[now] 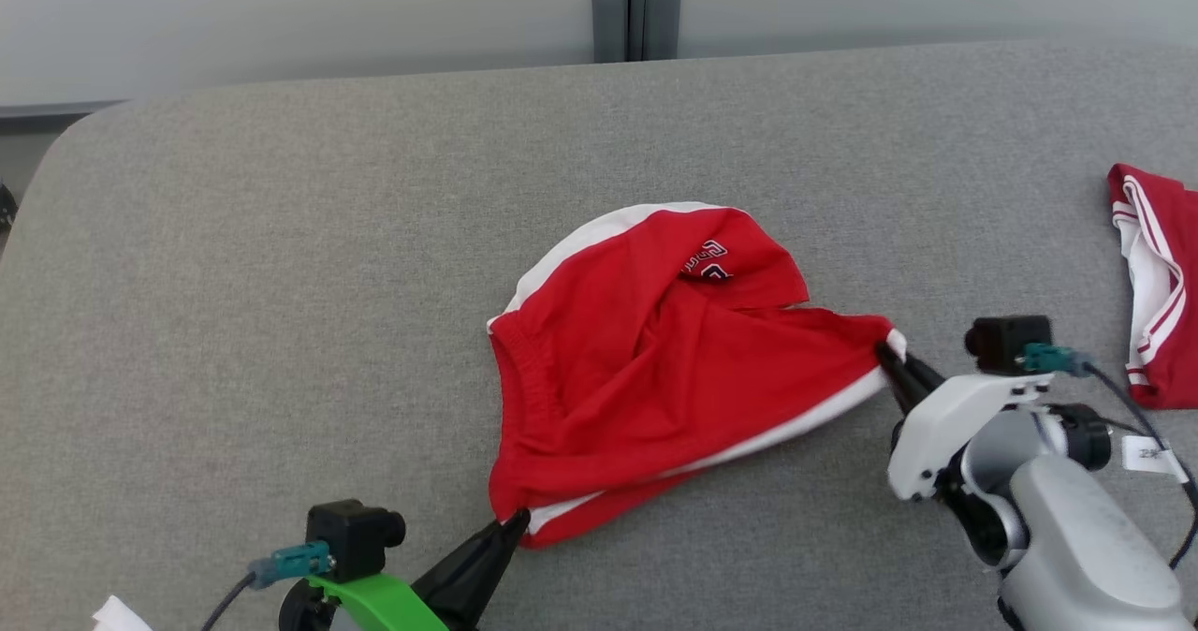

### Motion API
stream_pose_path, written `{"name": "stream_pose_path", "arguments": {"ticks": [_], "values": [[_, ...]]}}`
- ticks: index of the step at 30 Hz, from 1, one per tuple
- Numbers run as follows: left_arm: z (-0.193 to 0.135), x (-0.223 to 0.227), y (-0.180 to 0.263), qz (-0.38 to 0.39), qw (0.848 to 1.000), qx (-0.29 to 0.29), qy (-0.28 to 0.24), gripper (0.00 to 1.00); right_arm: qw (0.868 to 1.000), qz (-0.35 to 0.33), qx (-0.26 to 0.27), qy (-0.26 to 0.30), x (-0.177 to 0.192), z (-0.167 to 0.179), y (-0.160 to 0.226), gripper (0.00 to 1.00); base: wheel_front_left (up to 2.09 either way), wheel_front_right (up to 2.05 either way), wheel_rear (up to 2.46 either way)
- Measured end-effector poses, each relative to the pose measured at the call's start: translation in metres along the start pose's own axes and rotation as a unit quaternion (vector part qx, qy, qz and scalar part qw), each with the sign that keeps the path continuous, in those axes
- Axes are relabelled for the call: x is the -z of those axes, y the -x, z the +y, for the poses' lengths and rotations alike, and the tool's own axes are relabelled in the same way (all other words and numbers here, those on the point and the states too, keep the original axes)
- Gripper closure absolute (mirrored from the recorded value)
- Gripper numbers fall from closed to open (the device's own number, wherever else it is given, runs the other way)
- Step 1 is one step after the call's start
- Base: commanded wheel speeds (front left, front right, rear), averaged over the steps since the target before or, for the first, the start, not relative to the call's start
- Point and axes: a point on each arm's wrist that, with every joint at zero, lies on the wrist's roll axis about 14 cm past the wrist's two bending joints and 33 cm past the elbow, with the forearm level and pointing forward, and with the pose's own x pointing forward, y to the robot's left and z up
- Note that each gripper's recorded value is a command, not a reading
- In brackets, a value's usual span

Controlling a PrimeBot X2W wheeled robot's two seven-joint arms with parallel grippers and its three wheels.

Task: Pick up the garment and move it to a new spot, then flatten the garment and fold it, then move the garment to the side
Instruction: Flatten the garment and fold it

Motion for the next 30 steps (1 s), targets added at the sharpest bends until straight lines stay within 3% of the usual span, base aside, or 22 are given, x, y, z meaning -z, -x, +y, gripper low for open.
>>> {"name": "stream_pose_path", "arguments": {"ticks": [3,8,11,13,18,21,25,30], "values": [[-0.027,-0.039,0.009,-0.059,0.997,0.047,0.006,1.0,0.995,-0.09,0.001,-0.042,-0.058,-0.01,0.02,1.0,0.0,0.0,0.0],[-0.092,-0.1,0.034,-0.126,0.979,0.16,-0.014,1.0,0.971,-0.221,-0.023,-0.09,-0.147,-0.018,0.085,1.0,0.0,0.0,0.0],[-0.136,-0.141,0.052,-0.166,0.957,0.234,-0.046,1.0,0.95,-0.294,-0.049,-0.092,-0.198,-0.01,0.136,1.0,0.0,0.0,0.0],[-0.157,-0.176,0.063,-0.214,0.94,0.26,-0.058,1.0,0.94,-0.327,-0.058,-0.078,-0.221,-0.003,0.163,1.0,0.0,0.0,0.0],[-0.205,-0.227,0.084,-0.249,0.909,0.317,-0.104,1.0,0.908,-0.411,-0.073,-0.043,-0.279,0.013,0.221,1.0,0.0,0.0,0.0],[-0.213,-0.247,0.076,-0.236,0.907,0.325,-0.123,1.0,0.903,-0.426,-0.055,-0.02,-0.302,0.01,0.226,1.0,0.0,0.0,0.0],[-0.199,-0.284,0.048,-0.246,0.911,0.288,-0.163,1.0,0.901,-0.432,-0.034,-0.016,-0.331,0.001,0.208,1.0,0.0,0.0,0.0],[-0.16,-0.329,-0.018,-0.24,0.917,0.214,-0.235,1.0,0.917,-0.399,0.005,0.004,-0.364,-0.012,0.141,1.0,0.0,0.0,0.0]]}}
